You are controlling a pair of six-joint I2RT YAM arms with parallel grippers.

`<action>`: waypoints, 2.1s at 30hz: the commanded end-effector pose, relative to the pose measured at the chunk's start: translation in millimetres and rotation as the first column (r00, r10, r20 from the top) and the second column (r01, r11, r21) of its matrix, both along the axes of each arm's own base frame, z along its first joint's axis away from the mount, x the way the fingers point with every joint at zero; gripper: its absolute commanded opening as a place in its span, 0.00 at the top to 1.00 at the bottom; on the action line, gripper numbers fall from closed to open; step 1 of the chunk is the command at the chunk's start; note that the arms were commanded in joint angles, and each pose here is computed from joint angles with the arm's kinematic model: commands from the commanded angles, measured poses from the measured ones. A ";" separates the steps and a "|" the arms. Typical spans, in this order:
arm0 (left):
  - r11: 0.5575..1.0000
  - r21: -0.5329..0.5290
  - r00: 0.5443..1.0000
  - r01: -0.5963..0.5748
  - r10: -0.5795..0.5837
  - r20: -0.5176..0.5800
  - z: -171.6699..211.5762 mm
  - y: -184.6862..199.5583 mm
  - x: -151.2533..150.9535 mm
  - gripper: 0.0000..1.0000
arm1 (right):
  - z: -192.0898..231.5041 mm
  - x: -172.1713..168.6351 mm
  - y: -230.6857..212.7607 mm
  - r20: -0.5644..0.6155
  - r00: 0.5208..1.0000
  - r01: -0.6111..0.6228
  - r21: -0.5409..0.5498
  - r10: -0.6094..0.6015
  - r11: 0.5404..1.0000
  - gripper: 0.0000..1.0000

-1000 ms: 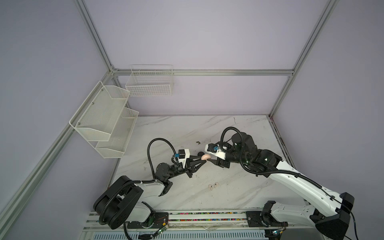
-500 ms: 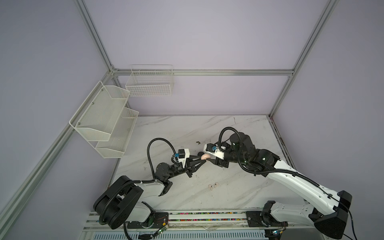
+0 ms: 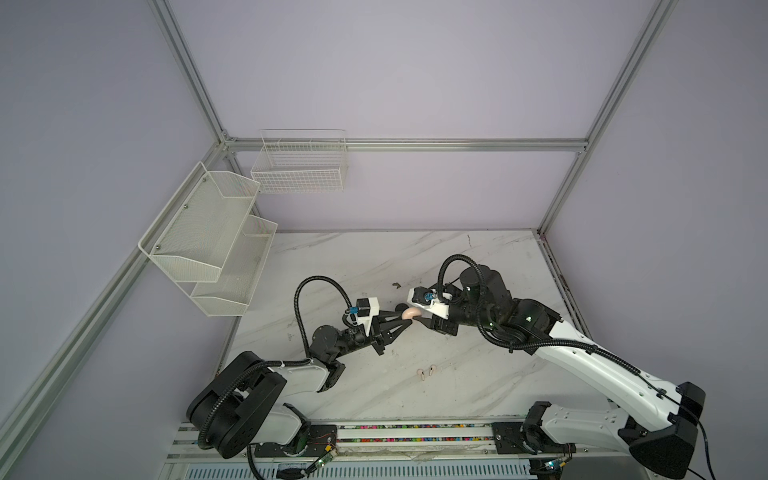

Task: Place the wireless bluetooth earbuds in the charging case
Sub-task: 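Pull the lid open with the right gripper while the left gripper holds the case, then release the lid and move the right gripper down over the pink earbuds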

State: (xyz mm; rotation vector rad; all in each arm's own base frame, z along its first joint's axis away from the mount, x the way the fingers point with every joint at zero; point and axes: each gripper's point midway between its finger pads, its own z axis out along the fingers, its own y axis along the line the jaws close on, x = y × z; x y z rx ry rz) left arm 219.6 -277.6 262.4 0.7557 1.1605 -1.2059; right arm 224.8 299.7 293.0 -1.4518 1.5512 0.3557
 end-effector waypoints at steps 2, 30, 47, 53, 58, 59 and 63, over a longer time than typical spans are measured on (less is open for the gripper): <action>0.999 -0.027 0.996 0.041 -0.039 0.084 13.2 2.6 -15.9 1.00 | 8.4 1.6 -8.5 0.052 0.998 0.024 0.001 -0.024 1.000 0.40; 0.997 -0.025 0.995 0.072 -0.070 0.076 13.4 1.0 -19.9 1.00 | 6.5 11.6 -12.0 0.085 0.994 0.070 -0.015 -0.068 0.997 0.40; 0.998 -0.051 0.995 0.034 -0.029 0.091 20.9 9.7 -22.9 1.00 | 3.1 -24.6 -70.5 -0.670 0.581 0.675 0.080 -0.461 0.734 0.40; 0.998 -0.069 0.997 0.012 -0.006 0.080 20.4 19.4 -30.2 1.00 | -67.6 -31.9 -75.8 -0.762 0.382 0.752 -0.073 -0.523 0.655 0.48; 0.997 -0.078 0.998 -0.019 0.024 0.065 17.7 25.1 -30.0 1.00 | -138.9 -32.1 -54.7 -0.755 0.331 0.672 -0.233 -0.566 0.703 0.50; 0.997 -0.080 0.998 -0.021 0.026 0.061 17.7 25.7 -30.2 1.00 | -154.2 -33.6 -49.8 -0.764 0.299 0.657 -0.269 -0.571 0.704 0.50; 0.993 -0.102 0.998 -0.059 0.062 0.028 18.2 30.4 -24.8 1.00 | -187.7 -35.1 -35.6 -0.762 0.251 0.620 -0.347 -0.597 0.704 0.55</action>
